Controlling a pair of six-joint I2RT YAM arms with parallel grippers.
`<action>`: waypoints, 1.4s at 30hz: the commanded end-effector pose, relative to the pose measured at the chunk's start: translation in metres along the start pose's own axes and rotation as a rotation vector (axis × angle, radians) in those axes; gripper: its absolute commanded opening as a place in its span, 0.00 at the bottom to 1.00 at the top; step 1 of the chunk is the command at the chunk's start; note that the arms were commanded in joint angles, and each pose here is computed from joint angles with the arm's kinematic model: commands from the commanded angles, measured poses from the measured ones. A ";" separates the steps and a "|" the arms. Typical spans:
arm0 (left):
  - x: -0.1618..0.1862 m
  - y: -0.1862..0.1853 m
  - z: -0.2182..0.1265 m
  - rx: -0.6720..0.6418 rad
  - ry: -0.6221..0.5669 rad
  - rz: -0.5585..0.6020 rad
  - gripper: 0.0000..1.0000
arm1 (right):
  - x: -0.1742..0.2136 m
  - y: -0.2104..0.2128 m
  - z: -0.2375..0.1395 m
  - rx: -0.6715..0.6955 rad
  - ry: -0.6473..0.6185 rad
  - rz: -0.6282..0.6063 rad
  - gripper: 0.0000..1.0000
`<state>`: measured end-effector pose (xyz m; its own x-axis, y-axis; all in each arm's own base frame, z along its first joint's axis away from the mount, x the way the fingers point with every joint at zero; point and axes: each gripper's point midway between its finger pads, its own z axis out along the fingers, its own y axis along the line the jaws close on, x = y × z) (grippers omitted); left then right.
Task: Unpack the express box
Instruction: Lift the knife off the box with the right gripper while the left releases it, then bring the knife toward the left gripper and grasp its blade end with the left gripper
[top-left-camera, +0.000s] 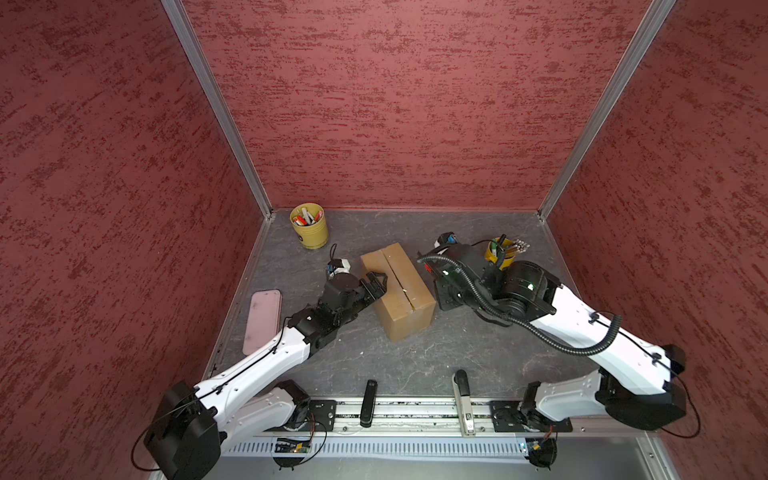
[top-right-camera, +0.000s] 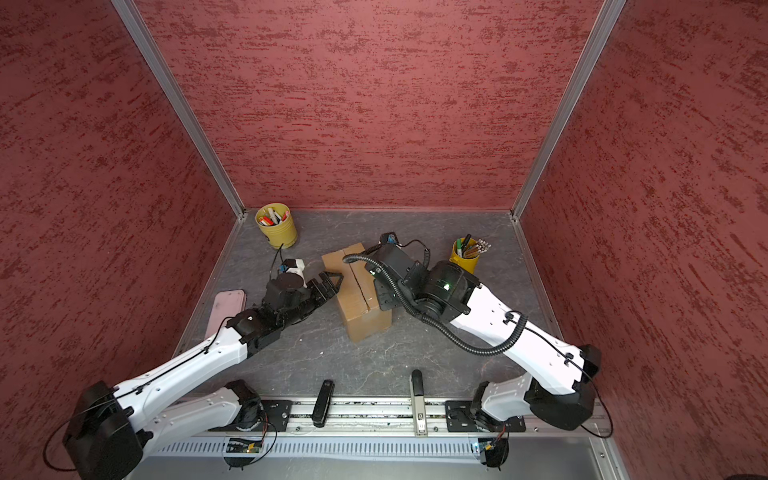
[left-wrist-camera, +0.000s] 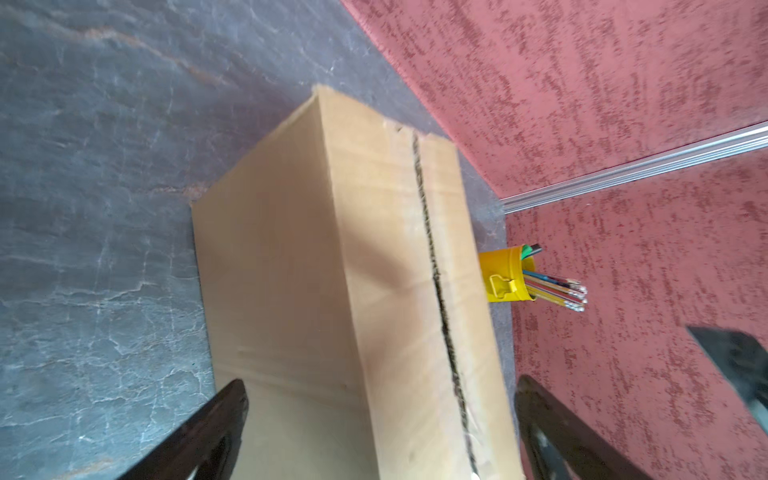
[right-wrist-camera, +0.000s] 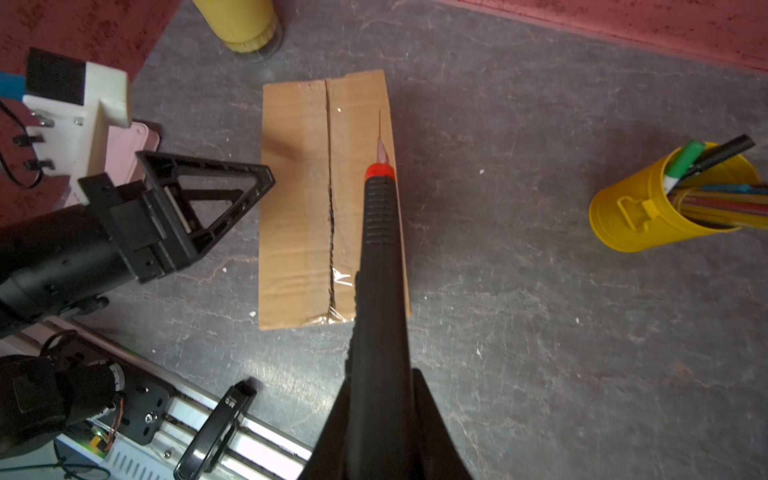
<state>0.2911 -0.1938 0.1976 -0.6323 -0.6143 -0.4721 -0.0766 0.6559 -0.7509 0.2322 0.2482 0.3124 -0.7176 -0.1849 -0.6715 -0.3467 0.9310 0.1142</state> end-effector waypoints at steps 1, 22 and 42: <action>-0.007 -0.005 -0.010 -0.017 -0.007 0.052 0.99 | -0.026 0.006 0.002 -0.076 -0.101 0.004 0.00; -0.045 -0.049 0.004 0.144 0.069 0.112 1.00 | -0.071 -0.040 0.066 -0.324 -0.280 0.192 0.00; -0.030 -0.102 0.034 0.268 0.154 0.153 1.00 | -0.064 -0.061 0.075 -0.445 -0.347 0.291 0.00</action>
<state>0.3407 -0.2465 0.2586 -0.7394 -0.4483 -0.5024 0.1650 0.6027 -0.7807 0.3454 0.2268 0.2711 -0.6564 0.2031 -0.7266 -0.3888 0.7343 0.5565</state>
